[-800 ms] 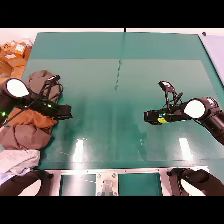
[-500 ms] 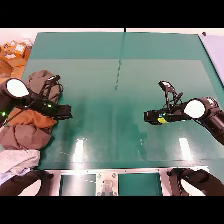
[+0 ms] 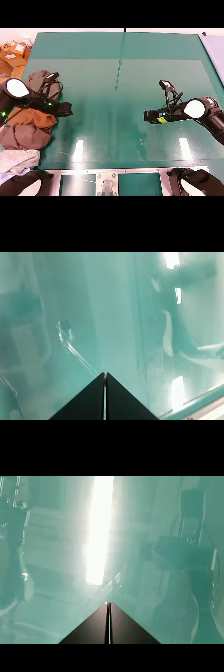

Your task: Fold the shirts.

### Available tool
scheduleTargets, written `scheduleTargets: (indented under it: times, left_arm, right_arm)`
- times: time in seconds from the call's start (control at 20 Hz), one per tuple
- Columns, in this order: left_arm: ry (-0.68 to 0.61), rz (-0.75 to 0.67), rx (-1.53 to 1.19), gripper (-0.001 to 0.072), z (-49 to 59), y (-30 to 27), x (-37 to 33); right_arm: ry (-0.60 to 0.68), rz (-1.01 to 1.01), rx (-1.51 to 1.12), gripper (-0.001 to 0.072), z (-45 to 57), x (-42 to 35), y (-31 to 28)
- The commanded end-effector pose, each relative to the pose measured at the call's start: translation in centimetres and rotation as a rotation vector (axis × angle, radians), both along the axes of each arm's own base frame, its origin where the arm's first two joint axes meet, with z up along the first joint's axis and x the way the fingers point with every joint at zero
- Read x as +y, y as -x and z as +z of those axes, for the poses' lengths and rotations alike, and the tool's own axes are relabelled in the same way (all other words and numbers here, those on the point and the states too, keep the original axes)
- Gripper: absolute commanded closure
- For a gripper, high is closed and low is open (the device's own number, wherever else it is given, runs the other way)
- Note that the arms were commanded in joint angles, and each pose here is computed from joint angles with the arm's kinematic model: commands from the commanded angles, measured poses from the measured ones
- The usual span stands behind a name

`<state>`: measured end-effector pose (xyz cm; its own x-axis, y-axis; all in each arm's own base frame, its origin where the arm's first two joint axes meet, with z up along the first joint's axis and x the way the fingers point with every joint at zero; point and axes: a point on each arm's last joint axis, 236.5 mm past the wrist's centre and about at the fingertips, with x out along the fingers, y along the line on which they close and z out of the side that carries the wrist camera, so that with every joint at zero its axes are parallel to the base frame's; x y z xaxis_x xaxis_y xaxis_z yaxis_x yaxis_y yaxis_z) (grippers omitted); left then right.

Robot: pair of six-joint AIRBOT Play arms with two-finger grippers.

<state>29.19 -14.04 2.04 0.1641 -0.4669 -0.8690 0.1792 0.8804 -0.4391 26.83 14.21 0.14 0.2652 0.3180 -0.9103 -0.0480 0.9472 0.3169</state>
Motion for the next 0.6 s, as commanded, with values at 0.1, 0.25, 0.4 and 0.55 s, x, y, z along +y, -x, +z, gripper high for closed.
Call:
scheduleTargets:
  times: [0.1,0.25,0.4,0.55]
  left_arm:
    - [-0.158,0.031,-0.154,0.0223,-0.6,-3.5,3.5]
    - [-0.461,0.116,-0.366,-0.0013,0.8,-8.5,10.8]
    - [-0.670,0.088,-0.582,-0.0013,4.8,-13.8,14.7]
    - [-0.707,0.152,-0.479,-0.0013,2.4,-16.9,19.2]
  right_arm:
    - [-0.024,-0.022,-0.084,0.0697,0.8,0.4,-1.9]
    - [-0.051,-0.038,-0.140,0.0696,1.4,0.9,-3.2]
    - [-0.051,-0.038,-0.141,0.0553,1.1,1.0,-3.5]
    - [-0.065,-0.059,-0.193,0.0453,1.3,1.2,-5.1]
